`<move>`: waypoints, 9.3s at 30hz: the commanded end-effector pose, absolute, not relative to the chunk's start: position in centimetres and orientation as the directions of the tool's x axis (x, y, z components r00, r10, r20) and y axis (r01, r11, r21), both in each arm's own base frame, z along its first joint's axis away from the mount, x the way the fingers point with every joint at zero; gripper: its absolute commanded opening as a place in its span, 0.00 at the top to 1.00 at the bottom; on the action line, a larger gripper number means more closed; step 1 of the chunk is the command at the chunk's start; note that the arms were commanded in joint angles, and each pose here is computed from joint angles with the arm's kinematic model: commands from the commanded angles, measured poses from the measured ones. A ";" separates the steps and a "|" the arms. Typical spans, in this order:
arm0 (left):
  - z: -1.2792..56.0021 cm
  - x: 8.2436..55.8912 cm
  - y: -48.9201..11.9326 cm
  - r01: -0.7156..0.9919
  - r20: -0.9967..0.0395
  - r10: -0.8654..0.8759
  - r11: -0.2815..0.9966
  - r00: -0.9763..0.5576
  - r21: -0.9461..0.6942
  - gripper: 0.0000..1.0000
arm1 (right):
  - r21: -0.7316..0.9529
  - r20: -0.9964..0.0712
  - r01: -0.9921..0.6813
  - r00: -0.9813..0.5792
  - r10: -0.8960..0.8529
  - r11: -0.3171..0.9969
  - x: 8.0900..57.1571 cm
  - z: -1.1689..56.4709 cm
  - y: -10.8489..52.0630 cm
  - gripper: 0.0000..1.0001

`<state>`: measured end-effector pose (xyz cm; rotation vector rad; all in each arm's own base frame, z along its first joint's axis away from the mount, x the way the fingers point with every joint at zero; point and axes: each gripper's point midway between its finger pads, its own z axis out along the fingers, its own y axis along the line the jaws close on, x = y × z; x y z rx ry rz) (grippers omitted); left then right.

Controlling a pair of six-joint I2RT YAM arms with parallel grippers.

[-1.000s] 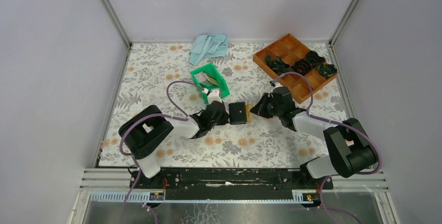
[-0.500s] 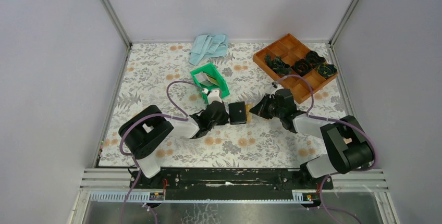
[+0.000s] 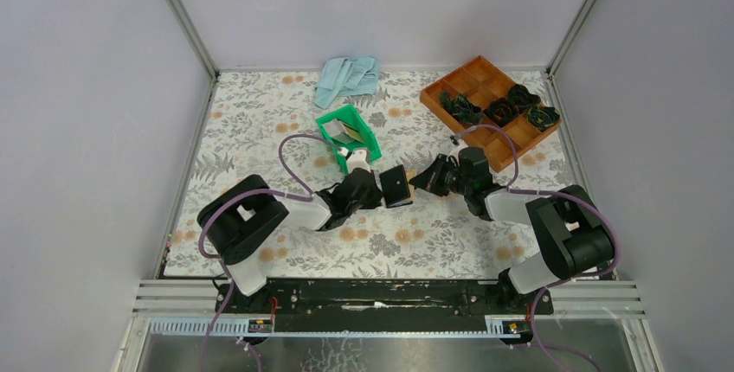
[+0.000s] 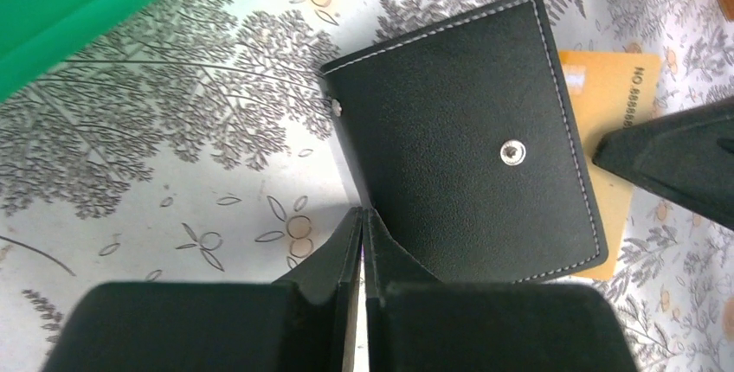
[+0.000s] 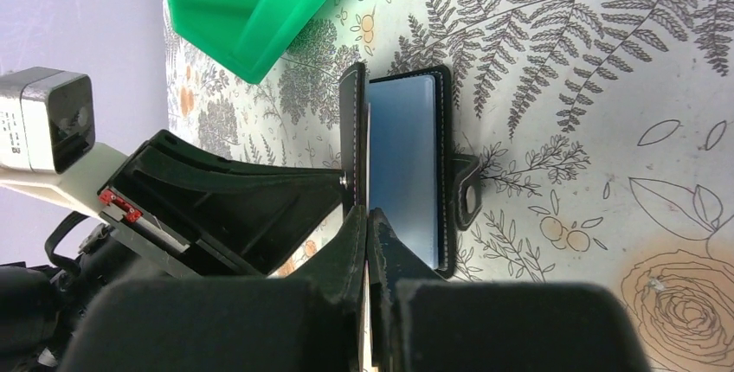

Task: Put the credit cards into the card holder
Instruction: Insert the credit card into the card holder.

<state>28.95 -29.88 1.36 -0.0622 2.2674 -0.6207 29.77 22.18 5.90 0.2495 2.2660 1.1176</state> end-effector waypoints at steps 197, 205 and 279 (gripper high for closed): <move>0.9 28.5 -25.8 0.073 -0.727 -0.042 0.989 -0.686 -0.126 0.88 | 0.653 -0.392 -0.143 -0.904 0.170 0.744 29.9 0.0 24.0 1.00; 0.6 28.6 -26.3 0.088 -0.719 -0.025 0.989 -0.694 -0.120 0.89 | 0.622 -0.386 -0.157 -0.914 0.127 0.768 29.6 -0.3 24.0 1.00; -1.0 26.8 -27.2 0.116 -0.677 -0.052 0.973 -0.734 -0.201 0.97 | 0.555 -0.487 -0.147 -0.855 0.177 0.819 29.4 3.3 25.4 0.54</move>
